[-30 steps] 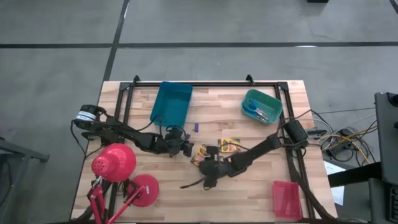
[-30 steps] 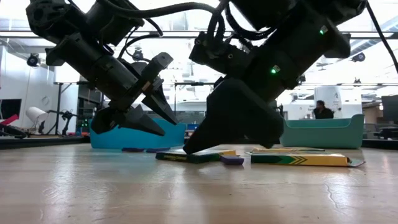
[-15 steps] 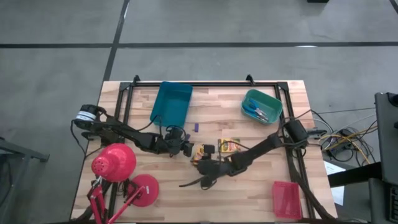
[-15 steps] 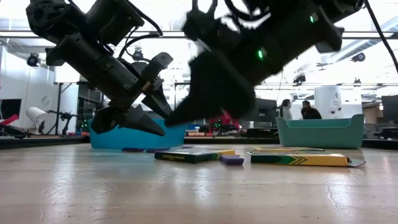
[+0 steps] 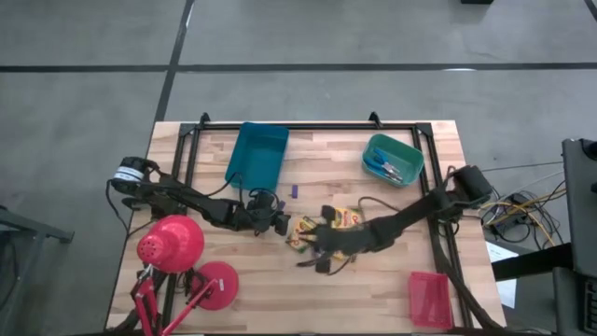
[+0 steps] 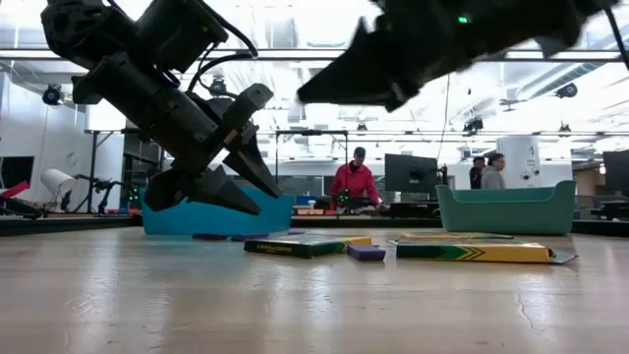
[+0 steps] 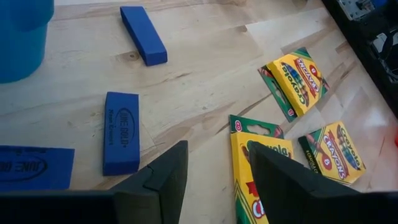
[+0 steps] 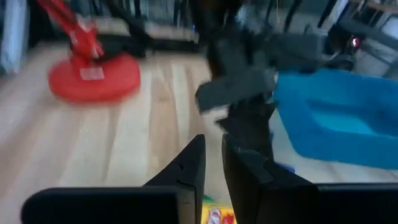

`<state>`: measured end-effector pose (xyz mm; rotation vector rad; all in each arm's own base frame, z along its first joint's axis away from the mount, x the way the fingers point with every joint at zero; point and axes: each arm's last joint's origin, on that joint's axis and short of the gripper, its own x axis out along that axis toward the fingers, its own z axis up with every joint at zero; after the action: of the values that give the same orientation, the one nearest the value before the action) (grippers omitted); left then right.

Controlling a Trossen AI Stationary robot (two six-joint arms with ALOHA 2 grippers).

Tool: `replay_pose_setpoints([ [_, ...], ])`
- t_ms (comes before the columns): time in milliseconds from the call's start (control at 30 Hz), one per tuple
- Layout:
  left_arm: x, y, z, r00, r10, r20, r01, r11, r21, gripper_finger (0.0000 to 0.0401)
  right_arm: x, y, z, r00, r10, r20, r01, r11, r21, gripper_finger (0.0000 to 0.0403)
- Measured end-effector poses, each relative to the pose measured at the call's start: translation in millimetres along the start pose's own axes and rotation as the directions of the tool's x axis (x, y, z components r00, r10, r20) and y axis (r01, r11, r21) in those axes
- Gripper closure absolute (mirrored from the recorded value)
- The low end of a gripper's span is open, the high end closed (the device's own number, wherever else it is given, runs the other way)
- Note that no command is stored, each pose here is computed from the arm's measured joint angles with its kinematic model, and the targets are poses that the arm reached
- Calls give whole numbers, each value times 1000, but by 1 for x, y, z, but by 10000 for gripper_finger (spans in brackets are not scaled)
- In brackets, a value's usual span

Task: Pick & Place School Supplies
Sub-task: Put the yellow crayon box into the blue bin

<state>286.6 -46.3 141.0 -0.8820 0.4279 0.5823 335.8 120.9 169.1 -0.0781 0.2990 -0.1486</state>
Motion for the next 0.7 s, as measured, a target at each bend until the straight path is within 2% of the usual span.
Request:
replay_pose_setpoints([
  [133, 0, -1, 0, 1000, -9, 4, 9, 1000, -3, 224, -22, -13, -22, 999, 34, 42, -37, 997, 70, 351],
  [233, 0, -2, 1, 1000, -15, 8, 15, 1000, -5, 224, -31, -19, -37, 999, 37, 16, -39, 987, 158, 351],
  [367, 1, -1, 1, 1000, -12, 7, 12, 1000, 2, 224, -31, -21, -51, 999, 29, -25, -23, 979, 202, 351],
  [500, 3, -1, -2, 999, -22, -24, 22, 1000, -3, 224, -22, -18, -60, 999, 9, -50, 0, 983, 185, 351],
  [700, 6, -1, -5, 996, -47, -78, 48, 999, 20, 224, -7, -22, -75, 992, -87, -96, 103, 980, 171, 351],
])
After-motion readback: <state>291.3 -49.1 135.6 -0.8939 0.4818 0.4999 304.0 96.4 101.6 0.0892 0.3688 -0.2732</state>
